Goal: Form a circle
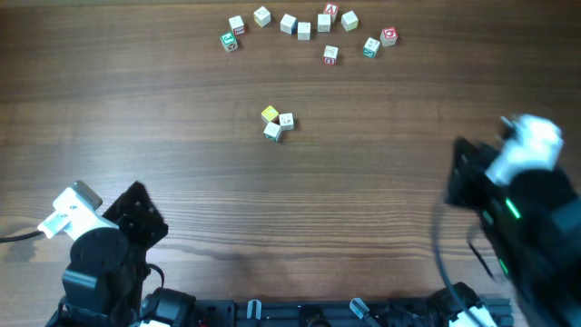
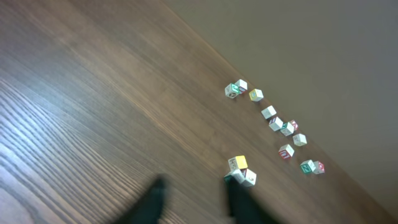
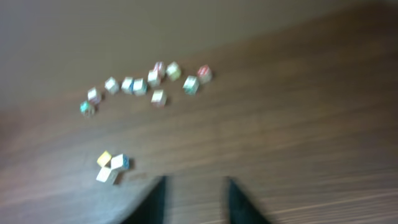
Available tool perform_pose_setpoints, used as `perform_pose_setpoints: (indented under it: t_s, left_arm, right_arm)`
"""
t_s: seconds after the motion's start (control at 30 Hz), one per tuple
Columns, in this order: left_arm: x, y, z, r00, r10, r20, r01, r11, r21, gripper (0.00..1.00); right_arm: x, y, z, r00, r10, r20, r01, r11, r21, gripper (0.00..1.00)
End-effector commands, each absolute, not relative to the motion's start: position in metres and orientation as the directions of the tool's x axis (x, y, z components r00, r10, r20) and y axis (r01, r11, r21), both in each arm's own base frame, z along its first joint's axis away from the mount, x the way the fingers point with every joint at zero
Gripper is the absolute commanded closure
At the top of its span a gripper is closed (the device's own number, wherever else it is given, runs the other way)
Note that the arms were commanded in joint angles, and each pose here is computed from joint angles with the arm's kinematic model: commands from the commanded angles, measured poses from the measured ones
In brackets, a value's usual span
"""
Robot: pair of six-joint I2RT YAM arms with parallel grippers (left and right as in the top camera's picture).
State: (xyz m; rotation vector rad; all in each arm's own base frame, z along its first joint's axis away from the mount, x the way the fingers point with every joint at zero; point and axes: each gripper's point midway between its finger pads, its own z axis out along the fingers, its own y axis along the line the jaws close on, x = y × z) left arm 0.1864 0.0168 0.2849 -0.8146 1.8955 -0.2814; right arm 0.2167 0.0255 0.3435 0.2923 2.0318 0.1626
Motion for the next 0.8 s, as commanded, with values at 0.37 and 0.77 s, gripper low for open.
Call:
perform_pose_setpoints:
  t_s: [0.37, 0.77]
  left_arm:
    - [0.182, 0.020, 0.277, -0.297, -0.619, -0.727, -0.435, 0.765, -0.474, 0.00]
    - [0.180, 0.020, 0.275, -0.304, -0.617, -0.726, -0.439, 0.767, -0.468, 0.00]
  right_arm:
    - [0.143, -0.033, 0.371, -0.207, 0.340, -0.917, 0.218, 0.930, 0.295, 0.01]
    - [0.133, -0.037, 0.344, -0.316, 0.294, -0.902, 0.246, 0.944, 0.221, 0.00]
